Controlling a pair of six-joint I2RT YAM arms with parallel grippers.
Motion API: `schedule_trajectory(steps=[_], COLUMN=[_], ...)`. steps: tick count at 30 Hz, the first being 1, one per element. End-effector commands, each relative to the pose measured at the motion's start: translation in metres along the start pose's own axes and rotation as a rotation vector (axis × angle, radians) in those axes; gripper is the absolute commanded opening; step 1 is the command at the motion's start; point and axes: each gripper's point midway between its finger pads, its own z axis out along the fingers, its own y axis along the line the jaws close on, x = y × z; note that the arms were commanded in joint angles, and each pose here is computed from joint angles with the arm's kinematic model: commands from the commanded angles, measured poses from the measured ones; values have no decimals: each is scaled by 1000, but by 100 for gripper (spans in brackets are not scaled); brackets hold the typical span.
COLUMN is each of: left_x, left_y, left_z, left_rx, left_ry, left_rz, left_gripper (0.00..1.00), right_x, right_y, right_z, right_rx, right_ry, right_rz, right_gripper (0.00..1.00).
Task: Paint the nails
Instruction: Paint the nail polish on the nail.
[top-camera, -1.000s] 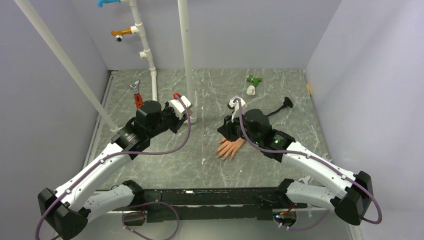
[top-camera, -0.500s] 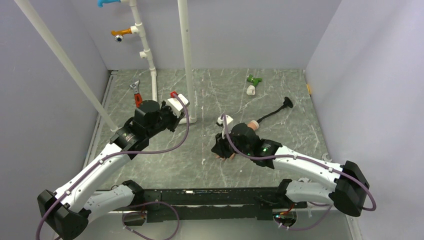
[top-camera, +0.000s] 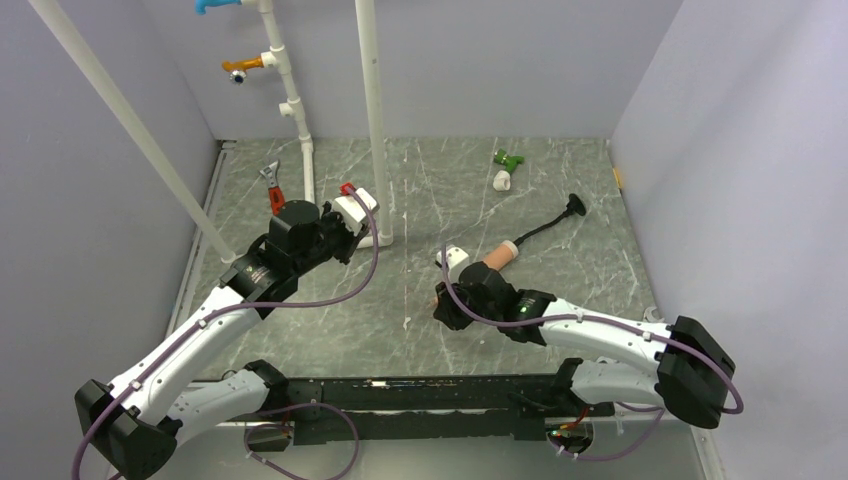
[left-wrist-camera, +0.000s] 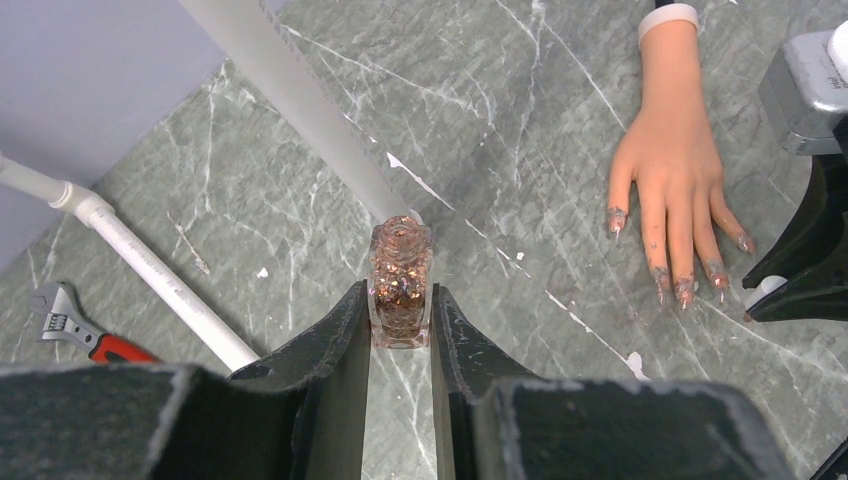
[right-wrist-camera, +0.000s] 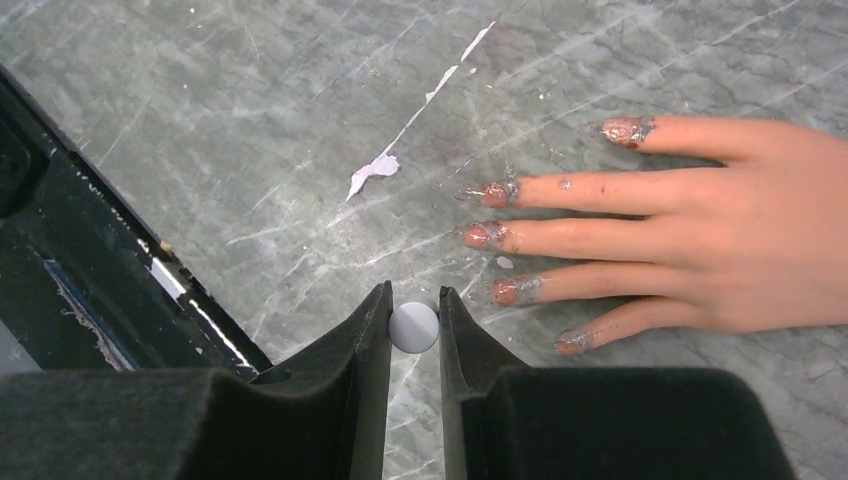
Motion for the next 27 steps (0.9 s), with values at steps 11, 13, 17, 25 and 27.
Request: schedule_trajectory(steps=[11,13,17,25,27], left_x=[-28,-28,-27,-28,-28], left_y=[6,6,6,4,4], left_z=[-6,-5,-5,-5,-5], left_rx=[-12,-12,-11,-2,-1], left_ry=[-78,-76,-75,-80,-79], left_rz=[9,9,10,10,10], left_gripper=[0,0,0,0,0], right_x=[-4,-5,-3,5,6], right_y=[-11,-12,-16,-20,-22], right_z=[13,13,13,19,19], right_rx=[56,61,79,92,104], right_ry=[-32,-33,-38,-30,-29], right_rz=[-22,-24,-21,-12,-11], right_gripper=[0,0,0,0,0])
